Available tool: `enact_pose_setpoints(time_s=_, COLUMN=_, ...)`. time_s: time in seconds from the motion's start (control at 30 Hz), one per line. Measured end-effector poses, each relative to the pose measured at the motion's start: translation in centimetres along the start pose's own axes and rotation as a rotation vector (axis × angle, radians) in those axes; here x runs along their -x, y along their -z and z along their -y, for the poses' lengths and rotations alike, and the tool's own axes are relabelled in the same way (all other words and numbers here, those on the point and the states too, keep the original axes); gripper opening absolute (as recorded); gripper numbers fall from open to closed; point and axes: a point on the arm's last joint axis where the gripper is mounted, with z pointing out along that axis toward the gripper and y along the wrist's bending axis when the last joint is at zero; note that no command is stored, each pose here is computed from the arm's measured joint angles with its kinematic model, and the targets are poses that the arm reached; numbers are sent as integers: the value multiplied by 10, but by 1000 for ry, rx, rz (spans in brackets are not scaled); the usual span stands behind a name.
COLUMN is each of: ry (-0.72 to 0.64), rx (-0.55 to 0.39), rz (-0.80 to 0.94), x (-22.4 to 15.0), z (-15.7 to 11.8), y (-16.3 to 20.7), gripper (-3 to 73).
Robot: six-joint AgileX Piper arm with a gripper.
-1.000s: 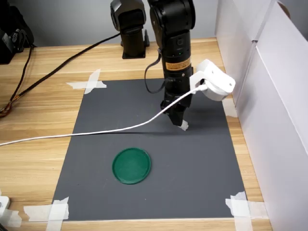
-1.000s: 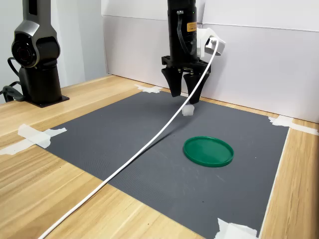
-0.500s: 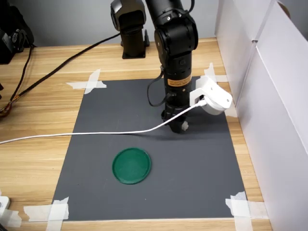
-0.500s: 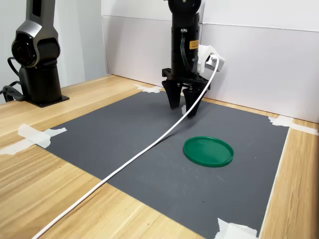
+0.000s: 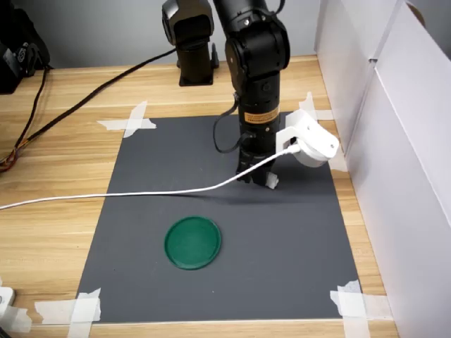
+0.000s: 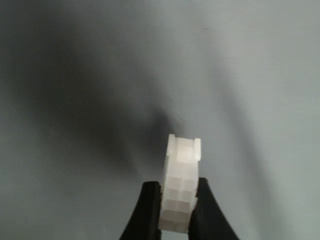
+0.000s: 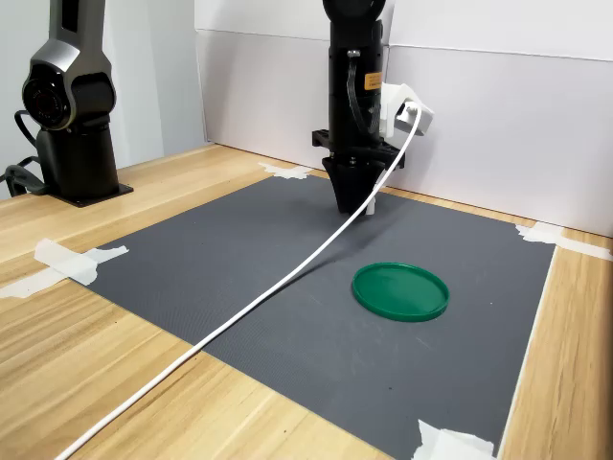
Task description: Grasp a white terminal and put it in the green lid.
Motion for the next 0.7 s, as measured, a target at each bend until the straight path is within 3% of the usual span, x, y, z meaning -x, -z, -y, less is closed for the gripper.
enact_pose_setpoints(time_s=0.23, ry=-45, rx=-53, rz=60, x=-8, z=8, y=31, gripper=87)
enact_pose_setpoints(time_s=0.47, ry=-213, rx=-117, rz=51, x=-59, z=49, y=46, gripper=87)
enact_pose_setpoints(time_s=0.7, ry=-287, rx=-149, rz=42, x=-109, z=80, y=51, gripper=87)
